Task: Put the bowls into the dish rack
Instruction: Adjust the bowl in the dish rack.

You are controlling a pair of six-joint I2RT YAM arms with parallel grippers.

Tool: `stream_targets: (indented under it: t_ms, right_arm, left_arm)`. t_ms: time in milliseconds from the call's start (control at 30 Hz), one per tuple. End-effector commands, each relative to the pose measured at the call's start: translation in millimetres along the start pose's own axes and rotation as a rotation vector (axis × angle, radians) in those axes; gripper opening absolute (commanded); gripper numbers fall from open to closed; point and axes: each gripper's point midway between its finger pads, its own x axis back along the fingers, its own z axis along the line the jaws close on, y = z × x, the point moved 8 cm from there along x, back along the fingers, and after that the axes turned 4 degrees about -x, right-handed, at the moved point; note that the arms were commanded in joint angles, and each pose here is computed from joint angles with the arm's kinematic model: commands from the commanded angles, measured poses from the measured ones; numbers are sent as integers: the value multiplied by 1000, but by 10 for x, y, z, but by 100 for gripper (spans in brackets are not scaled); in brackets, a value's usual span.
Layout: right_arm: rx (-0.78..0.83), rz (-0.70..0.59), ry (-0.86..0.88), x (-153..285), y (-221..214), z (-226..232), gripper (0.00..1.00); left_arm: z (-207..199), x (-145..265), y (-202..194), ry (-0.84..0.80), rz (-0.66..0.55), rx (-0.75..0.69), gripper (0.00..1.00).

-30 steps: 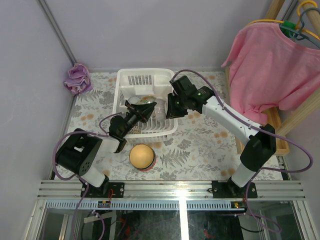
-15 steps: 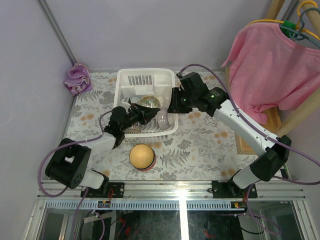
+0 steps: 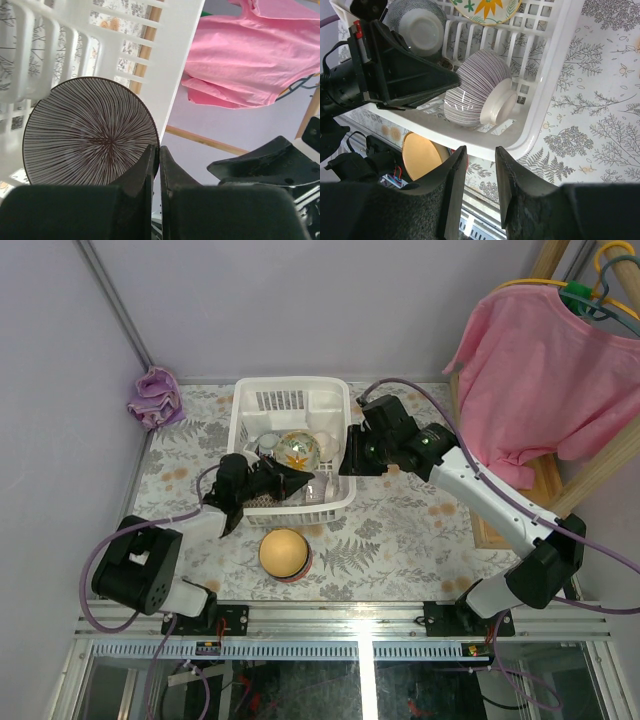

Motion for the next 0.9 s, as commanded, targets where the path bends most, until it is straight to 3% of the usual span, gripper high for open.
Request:
stream_targets:
  t_ms: [0,267,600,867]
  right_arm:
    - [3,-28,38,12,25,61,36]
    - [6,-28,24,-24,88,93,36]
    - [16,-13,0,-146,173,135,37]
    - [35,11,-16,-245,185,155,36]
  left_arm:
    - [-275,36,-16,-140,45,-2,0]
    - [-637,-53,112,-256,-19,56,0]
    - [-305,-222,110,-365,-29,261,0]
    - [-97,-220,84,-367,-25,311,0]
